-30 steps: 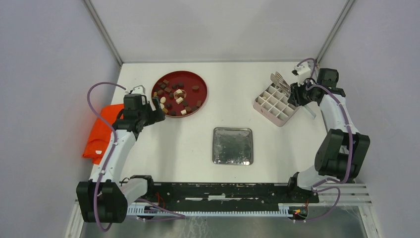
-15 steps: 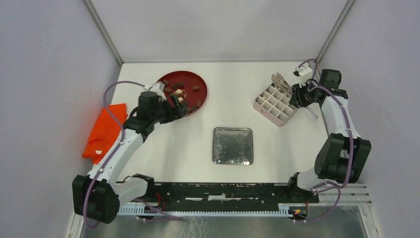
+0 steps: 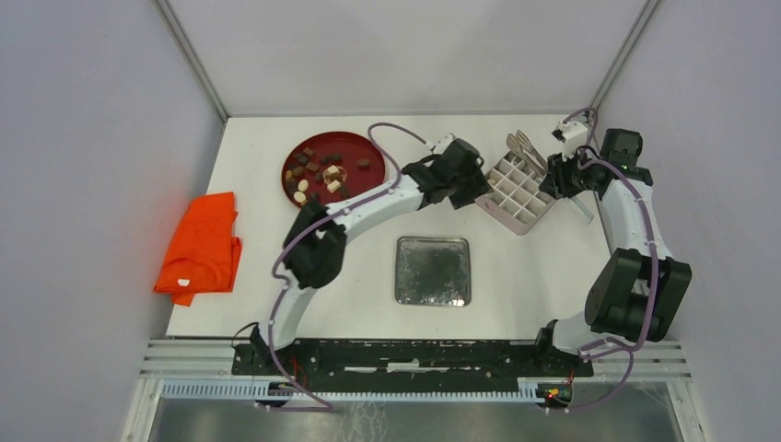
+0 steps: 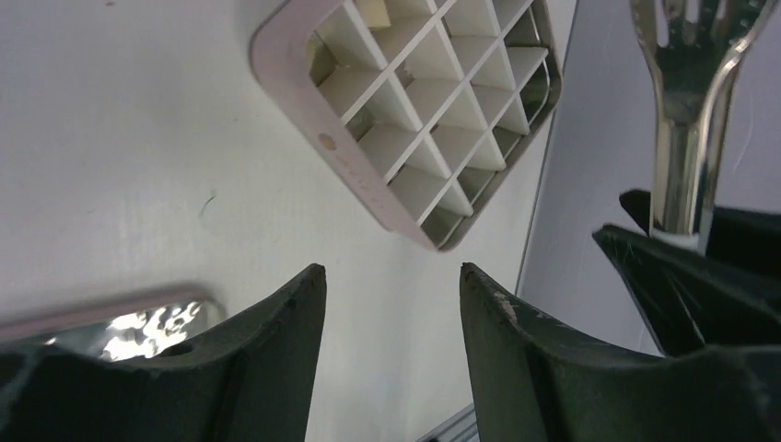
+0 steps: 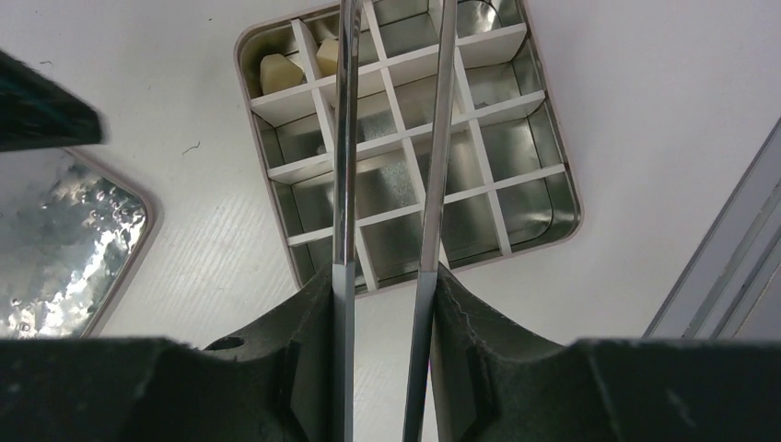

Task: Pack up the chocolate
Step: Adjust the packing box at the center of the board.

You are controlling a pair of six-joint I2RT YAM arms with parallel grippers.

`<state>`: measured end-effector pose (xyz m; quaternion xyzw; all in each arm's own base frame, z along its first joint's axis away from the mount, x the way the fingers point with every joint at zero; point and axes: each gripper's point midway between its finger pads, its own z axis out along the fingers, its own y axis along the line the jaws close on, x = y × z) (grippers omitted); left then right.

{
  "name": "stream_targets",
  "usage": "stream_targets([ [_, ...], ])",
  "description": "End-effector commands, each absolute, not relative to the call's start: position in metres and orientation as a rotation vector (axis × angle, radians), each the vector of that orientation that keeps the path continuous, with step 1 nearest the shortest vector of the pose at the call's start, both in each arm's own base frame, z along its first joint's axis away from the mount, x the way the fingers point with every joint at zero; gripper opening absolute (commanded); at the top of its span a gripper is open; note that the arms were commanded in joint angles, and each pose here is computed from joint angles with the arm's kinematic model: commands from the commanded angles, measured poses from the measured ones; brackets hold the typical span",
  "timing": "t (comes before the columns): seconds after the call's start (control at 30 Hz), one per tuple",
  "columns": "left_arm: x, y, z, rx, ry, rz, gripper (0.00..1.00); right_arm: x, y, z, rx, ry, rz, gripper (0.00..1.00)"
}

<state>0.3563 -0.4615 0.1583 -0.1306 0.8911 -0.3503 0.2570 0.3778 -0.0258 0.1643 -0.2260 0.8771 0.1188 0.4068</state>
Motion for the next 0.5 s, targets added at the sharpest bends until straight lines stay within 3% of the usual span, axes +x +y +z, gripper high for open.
stream_targets([
  [0.0,0.364,-0.478,0.122,-0.612,2.504,-0.723,0.60,0.390,-0.029,0.199,-0.583,2.085,0.288,0.00],
  [0.17,0.374,-0.497,0.103,-0.684,2.488,-0.739,0.56,0.389,-0.034,0.194,-0.577,2.083,0.315,0.00],
  [0.47,0.387,-0.516,0.102,-0.668,2.433,-0.838,0.58,0.383,-0.032,0.178,-0.584,2.096,0.361,0.00],
])
